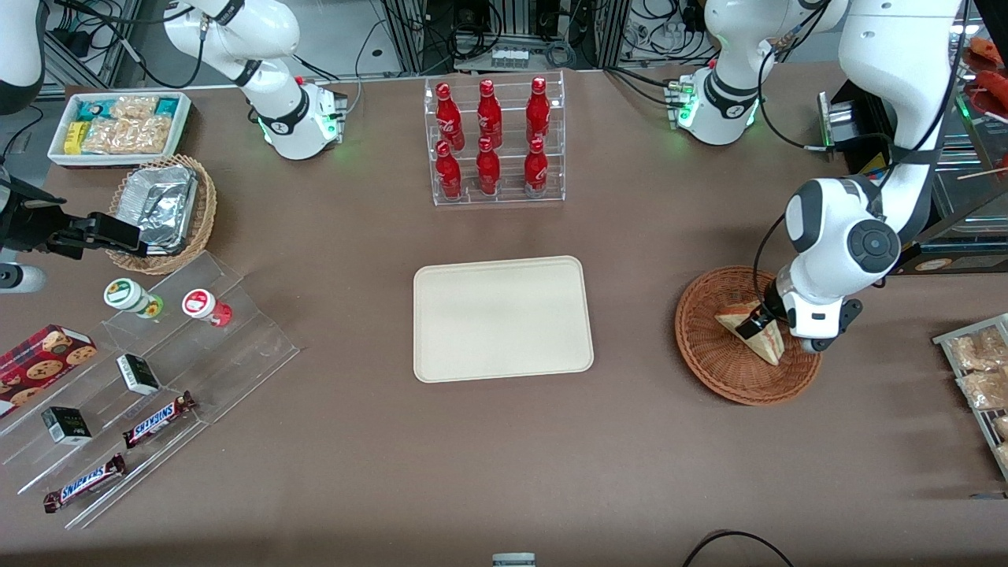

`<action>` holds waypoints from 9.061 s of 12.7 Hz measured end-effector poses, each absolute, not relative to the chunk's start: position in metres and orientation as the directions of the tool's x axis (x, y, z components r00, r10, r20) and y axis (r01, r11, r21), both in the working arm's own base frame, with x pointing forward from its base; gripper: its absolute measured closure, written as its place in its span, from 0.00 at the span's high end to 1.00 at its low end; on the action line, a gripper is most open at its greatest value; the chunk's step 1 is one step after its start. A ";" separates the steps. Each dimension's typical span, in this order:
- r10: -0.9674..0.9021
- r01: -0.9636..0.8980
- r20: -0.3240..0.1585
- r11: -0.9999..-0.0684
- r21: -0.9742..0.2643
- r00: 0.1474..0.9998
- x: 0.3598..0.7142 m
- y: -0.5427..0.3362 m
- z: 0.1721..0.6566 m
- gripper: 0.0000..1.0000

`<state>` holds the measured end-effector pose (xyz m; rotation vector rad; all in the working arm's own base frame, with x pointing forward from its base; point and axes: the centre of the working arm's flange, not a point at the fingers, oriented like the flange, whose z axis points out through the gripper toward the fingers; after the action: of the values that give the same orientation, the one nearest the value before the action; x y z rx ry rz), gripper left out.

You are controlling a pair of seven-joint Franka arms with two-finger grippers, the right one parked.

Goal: Place sandwich from basket to tray

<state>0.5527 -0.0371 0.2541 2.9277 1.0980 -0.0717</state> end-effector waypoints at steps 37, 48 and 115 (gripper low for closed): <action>-0.010 -0.005 -0.183 -1.000 0.031 0.983 0.529 -0.484 0.297 0.16; 0.055 0.054 -0.219 -0.998 -0.013 0.974 0.526 -0.504 0.259 0.16; -0.103 -0.099 -0.204 -0.995 0.031 0.974 0.588 -0.028 0.543 1.00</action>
<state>0.5880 -0.0278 0.5427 3.0998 -0.1588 -0.3219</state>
